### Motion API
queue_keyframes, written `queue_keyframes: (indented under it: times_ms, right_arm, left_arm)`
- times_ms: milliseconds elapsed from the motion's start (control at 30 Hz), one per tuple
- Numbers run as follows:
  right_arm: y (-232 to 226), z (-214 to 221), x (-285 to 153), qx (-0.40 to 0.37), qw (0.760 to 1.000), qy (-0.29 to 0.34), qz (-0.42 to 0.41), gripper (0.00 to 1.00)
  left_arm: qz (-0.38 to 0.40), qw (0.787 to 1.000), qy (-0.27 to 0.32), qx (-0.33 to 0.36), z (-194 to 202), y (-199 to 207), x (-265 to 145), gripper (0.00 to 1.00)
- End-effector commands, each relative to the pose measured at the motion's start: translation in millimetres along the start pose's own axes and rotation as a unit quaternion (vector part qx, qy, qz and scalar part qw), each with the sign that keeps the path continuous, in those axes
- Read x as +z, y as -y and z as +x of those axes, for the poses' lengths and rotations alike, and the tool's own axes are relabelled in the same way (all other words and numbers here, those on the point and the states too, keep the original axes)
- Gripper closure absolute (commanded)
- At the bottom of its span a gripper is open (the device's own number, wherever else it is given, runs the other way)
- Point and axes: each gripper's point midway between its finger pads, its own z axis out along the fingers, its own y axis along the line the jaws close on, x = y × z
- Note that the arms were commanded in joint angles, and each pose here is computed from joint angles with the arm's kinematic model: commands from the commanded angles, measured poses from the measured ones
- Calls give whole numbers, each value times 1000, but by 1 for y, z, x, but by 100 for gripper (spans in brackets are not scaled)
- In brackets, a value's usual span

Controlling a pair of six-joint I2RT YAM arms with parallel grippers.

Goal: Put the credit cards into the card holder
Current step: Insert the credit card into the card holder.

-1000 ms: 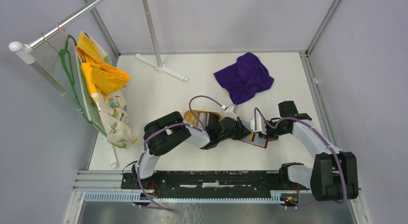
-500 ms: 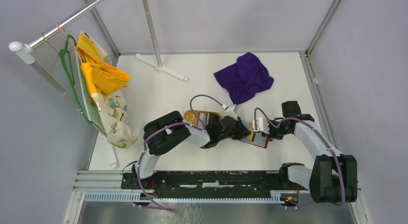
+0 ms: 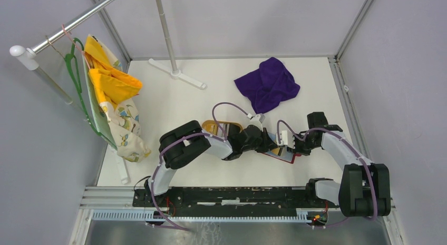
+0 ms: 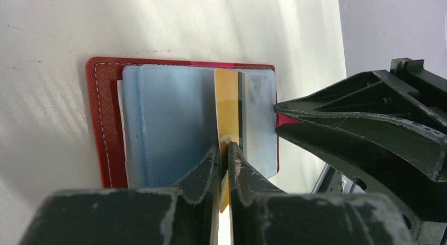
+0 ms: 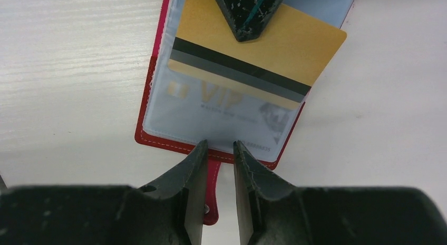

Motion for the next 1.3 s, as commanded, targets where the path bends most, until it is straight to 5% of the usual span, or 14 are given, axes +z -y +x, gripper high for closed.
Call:
queue_keyframes:
  times_ms: [0,667,1267]
  right_arm:
    - [-2,5,0,-2,1000,-11,-3,70]
    - [-5,13,5,6,1000,-24,-10,69]
    - [-7,10,7,4,1000,-15,-14,69]
  left_arm:
    - [-42,997,-55,28,28,-32,0,87]
    - [9,995,-98,9,38,-15,5,85]
    - [-8,997,-72,29,16,-13,-7,63]
